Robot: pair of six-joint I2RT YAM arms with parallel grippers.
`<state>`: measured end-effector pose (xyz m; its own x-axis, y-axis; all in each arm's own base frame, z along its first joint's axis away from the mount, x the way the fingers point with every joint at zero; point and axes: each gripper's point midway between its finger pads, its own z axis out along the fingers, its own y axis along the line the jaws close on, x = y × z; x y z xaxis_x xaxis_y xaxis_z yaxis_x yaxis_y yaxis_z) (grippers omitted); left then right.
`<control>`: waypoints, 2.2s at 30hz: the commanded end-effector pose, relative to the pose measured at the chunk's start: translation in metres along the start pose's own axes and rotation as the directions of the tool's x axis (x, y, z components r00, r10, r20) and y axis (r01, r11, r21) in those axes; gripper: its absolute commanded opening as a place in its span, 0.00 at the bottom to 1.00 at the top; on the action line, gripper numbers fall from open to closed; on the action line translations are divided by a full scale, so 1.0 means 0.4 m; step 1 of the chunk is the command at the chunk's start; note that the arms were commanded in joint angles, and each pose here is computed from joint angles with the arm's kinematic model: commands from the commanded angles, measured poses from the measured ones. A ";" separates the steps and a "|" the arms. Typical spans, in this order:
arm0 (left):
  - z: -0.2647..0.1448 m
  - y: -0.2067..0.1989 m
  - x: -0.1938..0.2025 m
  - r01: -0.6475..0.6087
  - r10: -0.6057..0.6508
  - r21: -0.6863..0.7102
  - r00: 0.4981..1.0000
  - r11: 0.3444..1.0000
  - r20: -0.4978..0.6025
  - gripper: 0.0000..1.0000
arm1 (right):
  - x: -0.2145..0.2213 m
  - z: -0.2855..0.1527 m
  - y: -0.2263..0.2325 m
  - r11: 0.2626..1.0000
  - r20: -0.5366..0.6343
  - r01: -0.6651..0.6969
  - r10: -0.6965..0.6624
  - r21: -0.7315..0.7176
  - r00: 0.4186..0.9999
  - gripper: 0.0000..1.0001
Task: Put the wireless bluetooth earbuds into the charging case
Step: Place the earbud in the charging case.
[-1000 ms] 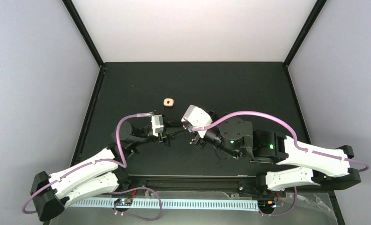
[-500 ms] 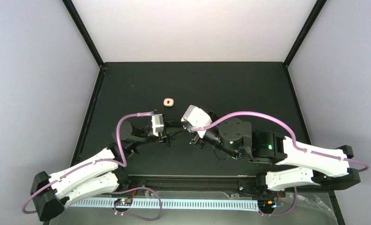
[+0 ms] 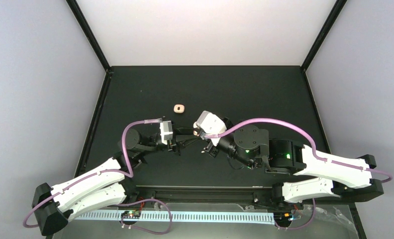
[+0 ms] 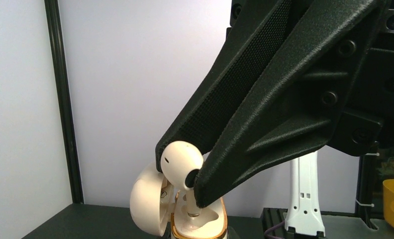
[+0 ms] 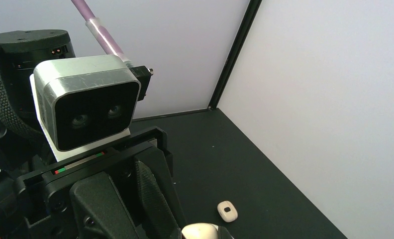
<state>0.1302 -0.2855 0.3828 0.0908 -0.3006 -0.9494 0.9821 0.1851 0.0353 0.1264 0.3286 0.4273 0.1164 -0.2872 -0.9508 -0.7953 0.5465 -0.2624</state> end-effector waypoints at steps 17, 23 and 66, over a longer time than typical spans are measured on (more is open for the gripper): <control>0.008 0.000 -0.057 0.027 -0.026 -0.009 0.999 1.000 0.037 0.02 | 0.030 0.009 0.016 1.000 -0.030 0.001 -0.002 -0.012 1.000 0.01; 0.011 -0.001 -0.059 0.032 -0.032 -0.005 0.999 0.999 0.030 0.02 | 0.025 0.009 0.017 1.000 -0.024 -0.002 0.002 -0.012 1.000 0.01; 0.008 0.002 -0.067 0.039 -0.038 -0.017 0.999 0.999 0.038 0.02 | 0.016 0.004 0.002 0.998 -0.021 -0.055 0.056 0.012 0.998 0.27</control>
<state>0.1342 -0.2869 0.3821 0.0284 -0.2847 -0.9582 0.9822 0.1860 -0.0262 0.1277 0.3337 0.4129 0.0697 -0.2984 -0.9519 -0.7989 0.5547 -0.2324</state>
